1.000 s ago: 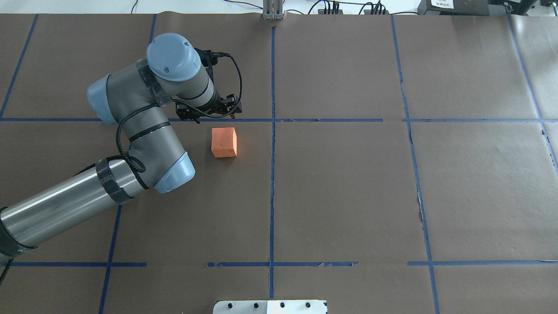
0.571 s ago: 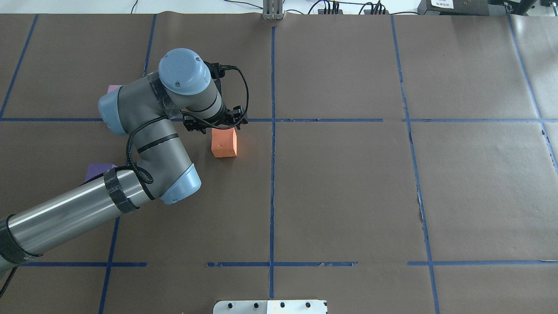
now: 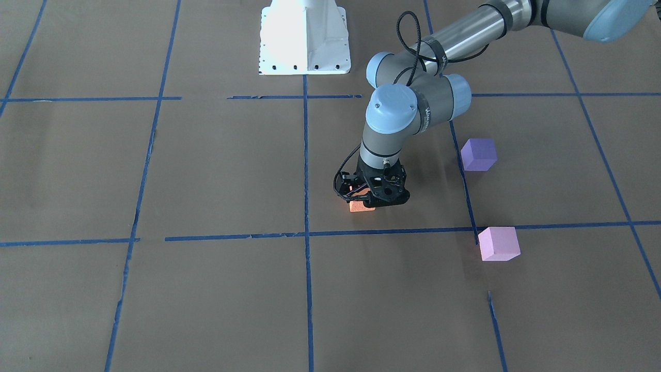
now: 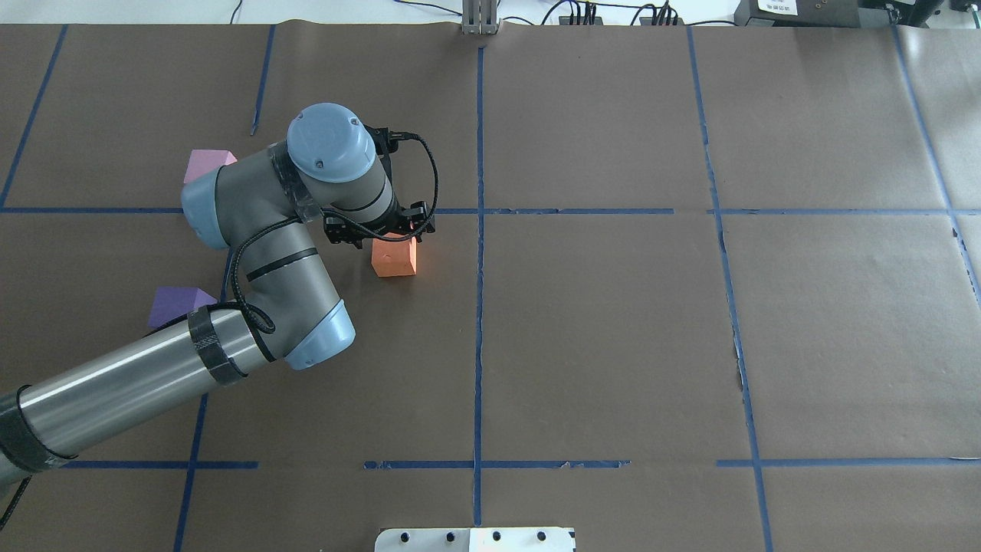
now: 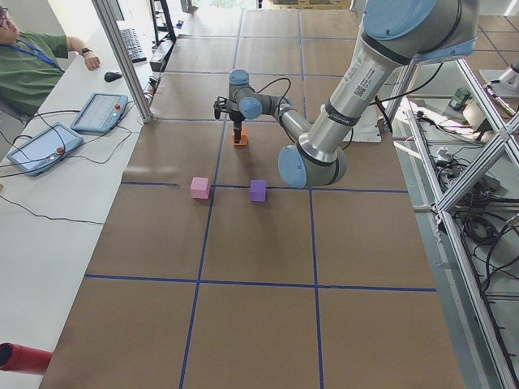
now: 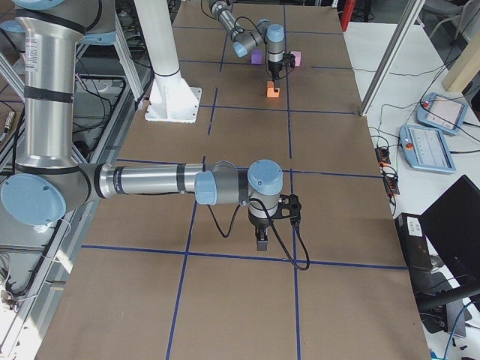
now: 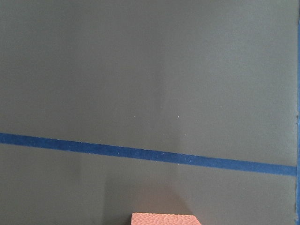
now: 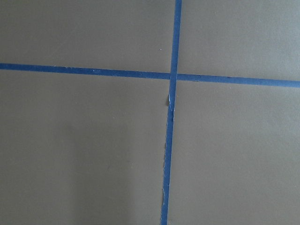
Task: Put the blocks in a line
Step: 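Lower the left gripper and close it on the orange cube, then carry the orange cube between the pink and purple cubes, lower it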
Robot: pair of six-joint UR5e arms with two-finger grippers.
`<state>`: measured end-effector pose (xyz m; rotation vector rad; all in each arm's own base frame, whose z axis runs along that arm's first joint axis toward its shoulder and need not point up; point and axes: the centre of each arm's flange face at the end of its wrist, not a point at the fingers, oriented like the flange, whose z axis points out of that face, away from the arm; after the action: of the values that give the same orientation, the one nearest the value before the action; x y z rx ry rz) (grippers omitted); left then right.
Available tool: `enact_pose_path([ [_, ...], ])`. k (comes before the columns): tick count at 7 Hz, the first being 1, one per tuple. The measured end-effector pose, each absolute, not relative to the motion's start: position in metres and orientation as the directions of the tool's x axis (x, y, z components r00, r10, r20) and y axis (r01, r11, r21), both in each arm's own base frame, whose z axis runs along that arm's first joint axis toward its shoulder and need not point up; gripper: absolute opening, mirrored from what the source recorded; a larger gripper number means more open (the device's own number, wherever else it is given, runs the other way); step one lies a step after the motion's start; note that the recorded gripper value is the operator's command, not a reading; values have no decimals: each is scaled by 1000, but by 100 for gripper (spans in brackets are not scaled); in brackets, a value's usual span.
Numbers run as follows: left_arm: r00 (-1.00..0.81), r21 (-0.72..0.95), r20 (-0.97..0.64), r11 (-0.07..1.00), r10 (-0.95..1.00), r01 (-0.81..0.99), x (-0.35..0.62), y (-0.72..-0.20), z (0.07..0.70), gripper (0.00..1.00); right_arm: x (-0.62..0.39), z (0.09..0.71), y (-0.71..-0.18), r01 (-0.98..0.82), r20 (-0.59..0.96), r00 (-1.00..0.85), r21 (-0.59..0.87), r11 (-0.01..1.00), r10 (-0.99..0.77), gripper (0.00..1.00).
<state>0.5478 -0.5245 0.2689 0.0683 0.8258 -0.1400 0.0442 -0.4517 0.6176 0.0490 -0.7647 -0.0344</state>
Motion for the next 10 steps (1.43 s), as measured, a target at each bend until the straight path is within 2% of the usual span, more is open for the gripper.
enact_pose_path([
  [1,666,2,-741,992,-86,130,550,-523,270,1,44,618,-452,13,691,721,57,998,-49,100],
  [3,642,-41,-766,999,-45,21,551,-514,270,1,44,618,-452,13,691,721,57,998,-49,100],
  [6,622,-51,-780,998,-66,41,479,-538,295,2,44,618,-452,13,691,721,57,998,-49,100],
  [9,669,49,-743,999,32,6,351,-555,394,2,44,618,-452,13,691,721,57,998,-49,100],
  [10,693,66,-718,997,68,-29,329,-551,431,6,44,618,-452,13,691,721,57,998,-49,100],
])
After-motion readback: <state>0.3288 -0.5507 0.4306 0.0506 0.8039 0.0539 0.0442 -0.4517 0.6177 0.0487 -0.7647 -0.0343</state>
